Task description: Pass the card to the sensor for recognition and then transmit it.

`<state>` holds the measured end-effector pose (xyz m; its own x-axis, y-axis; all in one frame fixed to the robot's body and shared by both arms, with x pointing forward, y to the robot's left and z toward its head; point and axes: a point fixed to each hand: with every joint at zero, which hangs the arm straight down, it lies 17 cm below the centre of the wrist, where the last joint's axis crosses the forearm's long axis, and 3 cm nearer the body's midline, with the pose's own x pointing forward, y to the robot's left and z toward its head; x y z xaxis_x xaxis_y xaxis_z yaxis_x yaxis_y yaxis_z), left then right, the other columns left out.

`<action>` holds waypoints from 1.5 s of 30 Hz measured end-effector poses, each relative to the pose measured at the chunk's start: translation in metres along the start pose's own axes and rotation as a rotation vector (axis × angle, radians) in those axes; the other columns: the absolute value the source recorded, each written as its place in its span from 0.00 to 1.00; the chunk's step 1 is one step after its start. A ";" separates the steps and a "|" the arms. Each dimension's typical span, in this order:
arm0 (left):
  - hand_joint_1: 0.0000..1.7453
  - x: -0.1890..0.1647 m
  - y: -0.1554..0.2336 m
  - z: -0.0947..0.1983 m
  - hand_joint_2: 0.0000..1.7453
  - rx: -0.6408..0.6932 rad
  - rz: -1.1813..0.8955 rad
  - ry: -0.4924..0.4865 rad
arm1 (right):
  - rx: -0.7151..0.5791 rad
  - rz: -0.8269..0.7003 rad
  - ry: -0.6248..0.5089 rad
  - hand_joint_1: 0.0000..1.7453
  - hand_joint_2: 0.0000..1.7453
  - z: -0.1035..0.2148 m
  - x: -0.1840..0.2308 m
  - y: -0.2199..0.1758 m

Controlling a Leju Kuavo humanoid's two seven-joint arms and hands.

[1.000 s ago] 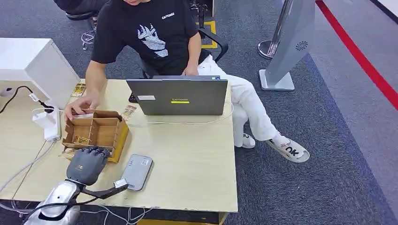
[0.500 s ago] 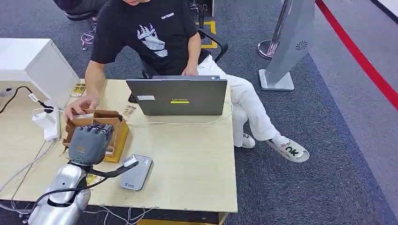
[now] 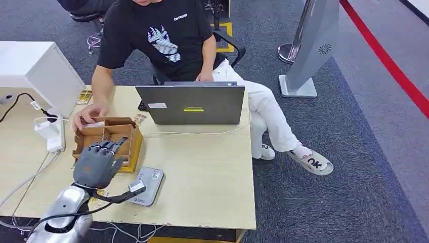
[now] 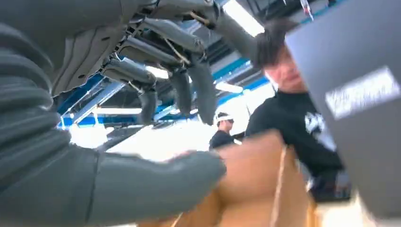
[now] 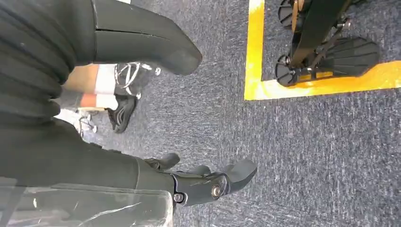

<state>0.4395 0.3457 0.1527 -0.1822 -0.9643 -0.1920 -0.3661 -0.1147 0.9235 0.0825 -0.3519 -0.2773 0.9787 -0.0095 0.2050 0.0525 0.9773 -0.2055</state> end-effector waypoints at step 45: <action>1.00 -0.113 -0.055 0.068 1.00 -0.137 -0.100 0.227 | 0.007 0.030 -0.006 0.00 1.00 0.001 0.002 0.006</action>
<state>0.4182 0.4769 0.1005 0.0636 -0.9735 -0.2197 -0.2421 -0.2287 0.9429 0.0849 -0.3455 -0.2775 0.9786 0.0213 0.2049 0.0216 0.9785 -0.2051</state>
